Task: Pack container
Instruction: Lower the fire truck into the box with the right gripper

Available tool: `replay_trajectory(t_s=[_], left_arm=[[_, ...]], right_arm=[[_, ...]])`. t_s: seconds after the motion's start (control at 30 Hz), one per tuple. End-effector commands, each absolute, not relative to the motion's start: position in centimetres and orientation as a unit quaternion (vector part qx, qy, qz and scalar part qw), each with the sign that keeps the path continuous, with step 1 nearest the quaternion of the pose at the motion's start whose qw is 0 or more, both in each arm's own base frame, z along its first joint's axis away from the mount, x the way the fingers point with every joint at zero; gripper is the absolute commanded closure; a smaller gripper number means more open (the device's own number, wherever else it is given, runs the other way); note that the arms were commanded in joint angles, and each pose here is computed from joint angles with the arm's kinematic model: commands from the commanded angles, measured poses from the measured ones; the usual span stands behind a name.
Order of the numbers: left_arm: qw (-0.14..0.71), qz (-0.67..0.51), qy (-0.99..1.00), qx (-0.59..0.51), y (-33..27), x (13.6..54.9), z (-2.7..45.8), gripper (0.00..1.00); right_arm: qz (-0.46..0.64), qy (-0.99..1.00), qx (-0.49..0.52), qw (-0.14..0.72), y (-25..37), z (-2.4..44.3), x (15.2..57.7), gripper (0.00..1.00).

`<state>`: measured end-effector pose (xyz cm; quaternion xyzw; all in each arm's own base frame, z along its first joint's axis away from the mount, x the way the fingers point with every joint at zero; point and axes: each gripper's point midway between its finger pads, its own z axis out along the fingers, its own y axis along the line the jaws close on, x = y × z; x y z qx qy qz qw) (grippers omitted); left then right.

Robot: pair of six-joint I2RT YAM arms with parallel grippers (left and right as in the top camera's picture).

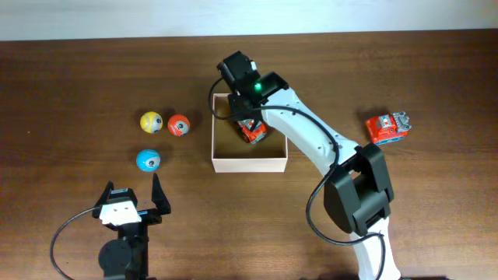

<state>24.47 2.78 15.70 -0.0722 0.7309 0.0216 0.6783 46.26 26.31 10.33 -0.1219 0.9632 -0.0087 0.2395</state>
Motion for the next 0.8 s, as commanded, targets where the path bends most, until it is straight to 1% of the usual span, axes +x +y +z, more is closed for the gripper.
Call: replay_trajectory(t_s=[0.0,0.3,0.6,0.67,0.77], left_arm=[[0.679,0.022,0.731,-0.063,2.5,24.5,15.7,0.01],[0.679,0.022,0.731,-0.063,2.5,24.5,15.7,0.01],[0.679,0.022,0.731,-0.063,2.5,24.5,15.7,0.01],[0.679,0.022,0.731,-0.063,2.5,24.5,15.7,0.01],[0.679,0.022,0.731,-0.063,2.5,24.5,15.7,0.01]], right_arm=[[-0.034,0.954,-0.148,0.258,24.4,12.4,47.4,0.78],[-0.056,0.958,-0.169,0.226,21.2,11.2,47.5,0.78],[-0.018,0.958,-0.208,0.199,22.1,9.9,46.5,0.78],[0.002,0.957,-0.226,0.184,22.7,9.1,45.8,0.78],[0.001,0.959,-0.227,0.172,22.6,8.2,45.5,0.78]])
